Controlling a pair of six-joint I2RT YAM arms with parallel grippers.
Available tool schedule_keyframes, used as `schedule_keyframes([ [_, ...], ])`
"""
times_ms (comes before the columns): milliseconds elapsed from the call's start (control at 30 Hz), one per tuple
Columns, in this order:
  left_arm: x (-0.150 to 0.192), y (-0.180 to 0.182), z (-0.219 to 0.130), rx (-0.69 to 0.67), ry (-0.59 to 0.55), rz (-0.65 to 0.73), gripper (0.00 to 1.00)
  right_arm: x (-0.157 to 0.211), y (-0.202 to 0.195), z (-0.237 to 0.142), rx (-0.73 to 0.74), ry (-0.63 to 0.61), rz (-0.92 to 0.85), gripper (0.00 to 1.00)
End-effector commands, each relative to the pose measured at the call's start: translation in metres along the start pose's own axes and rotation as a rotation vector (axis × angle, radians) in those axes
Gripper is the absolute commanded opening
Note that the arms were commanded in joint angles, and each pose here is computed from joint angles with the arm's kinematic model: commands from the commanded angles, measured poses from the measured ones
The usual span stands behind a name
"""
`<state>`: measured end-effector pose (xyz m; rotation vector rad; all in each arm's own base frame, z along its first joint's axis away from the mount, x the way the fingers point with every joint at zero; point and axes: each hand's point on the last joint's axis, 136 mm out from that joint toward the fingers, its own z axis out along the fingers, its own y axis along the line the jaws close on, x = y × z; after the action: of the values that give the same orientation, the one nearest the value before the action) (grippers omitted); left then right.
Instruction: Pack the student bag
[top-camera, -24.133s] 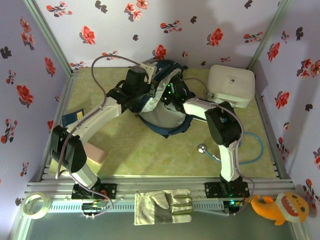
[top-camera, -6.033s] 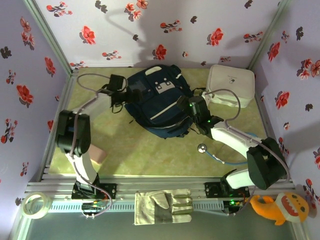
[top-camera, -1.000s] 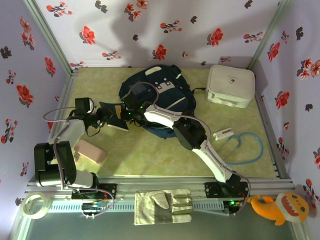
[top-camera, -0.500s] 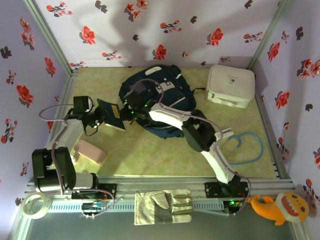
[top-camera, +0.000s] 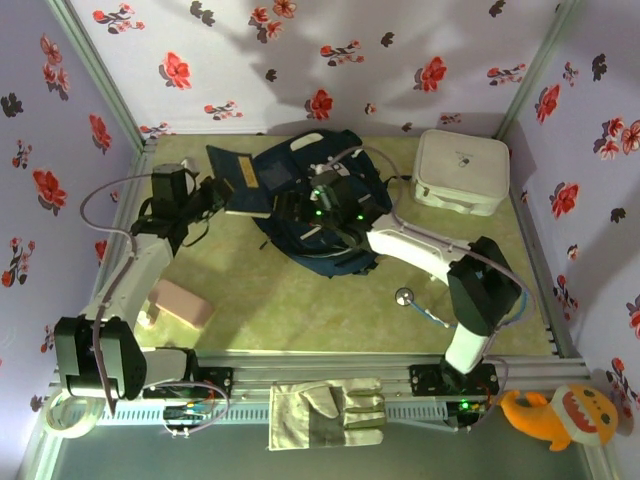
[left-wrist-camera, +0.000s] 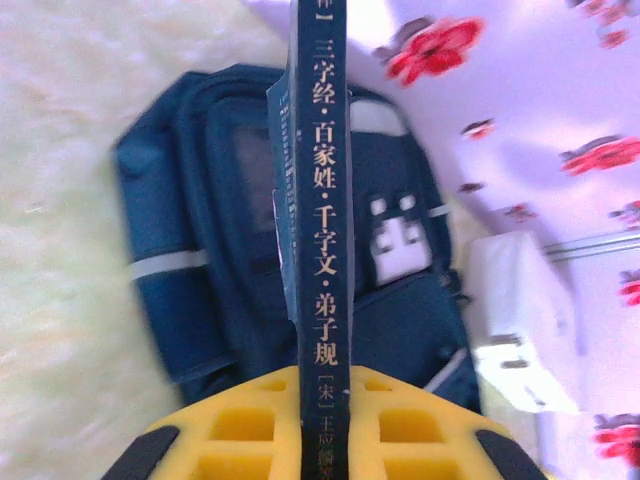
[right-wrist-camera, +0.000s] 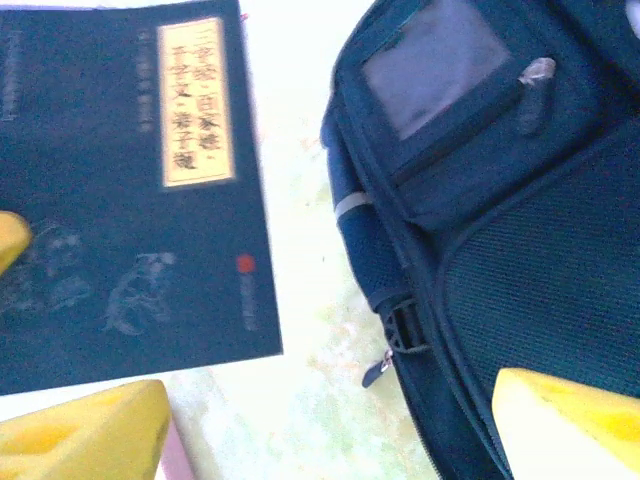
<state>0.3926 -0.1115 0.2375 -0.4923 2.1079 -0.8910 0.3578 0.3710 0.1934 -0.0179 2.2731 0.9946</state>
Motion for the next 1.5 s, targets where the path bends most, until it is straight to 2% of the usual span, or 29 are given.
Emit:
schedule_keyframes([
  [0, -0.032, -0.068, 0.003, 0.246, -0.119, -0.051, 0.0, -0.033, 0.023, -0.027, -0.213, -0.117, 0.178, 0.88],
  [133, -0.035, -0.104, 0.011, 0.378, -0.153, -0.085, 0.0, -0.051, 0.043, -0.047, -0.391, -0.128, 0.284, 0.91],
  [267, -0.035, -0.126, 0.014, 0.451, -0.19, -0.135, 0.0, -0.06, 0.049, -0.05, -0.463, -0.141, 0.416, 0.91],
  [467, -0.035, -0.127, 0.005, 0.396, -0.293, -0.187, 0.0, -0.07, 0.058, -0.047, -0.642, -0.159, 0.687, 0.91],
  [600, -0.03, -0.129, -0.004, 0.379, -0.333, -0.198, 0.0, -0.075, 0.064, -0.038, -0.67, -0.145, 0.733, 0.9],
  [800, -0.02, -0.134, -0.001, 0.391, -0.308, -0.22, 0.0, -0.081, 0.068, -0.027, -0.67, -0.156, 0.737, 0.86],
  [1000, -0.014, -0.135, 0.002, 0.394, -0.291, -0.232, 0.0, -0.087, 0.075, -0.022, -0.71, -0.169, 0.726, 0.72],
  [1233, -0.011, -0.13, 0.003, 0.381, -0.281, -0.244, 0.0, -0.09, 0.079, -0.017, -0.726, -0.167, 0.715, 0.46],
  [1367, -0.008, -0.126, 0.006, 0.361, -0.267, -0.254, 0.0, -0.09, 0.078, -0.015, -0.72, -0.176, 0.701, 0.34],
  [1467, -0.005, -0.122, 0.007, 0.341, -0.26, -0.246, 0.12, -0.088, 0.076, -0.014, -0.703, -0.183, 0.679, 0.23],
])
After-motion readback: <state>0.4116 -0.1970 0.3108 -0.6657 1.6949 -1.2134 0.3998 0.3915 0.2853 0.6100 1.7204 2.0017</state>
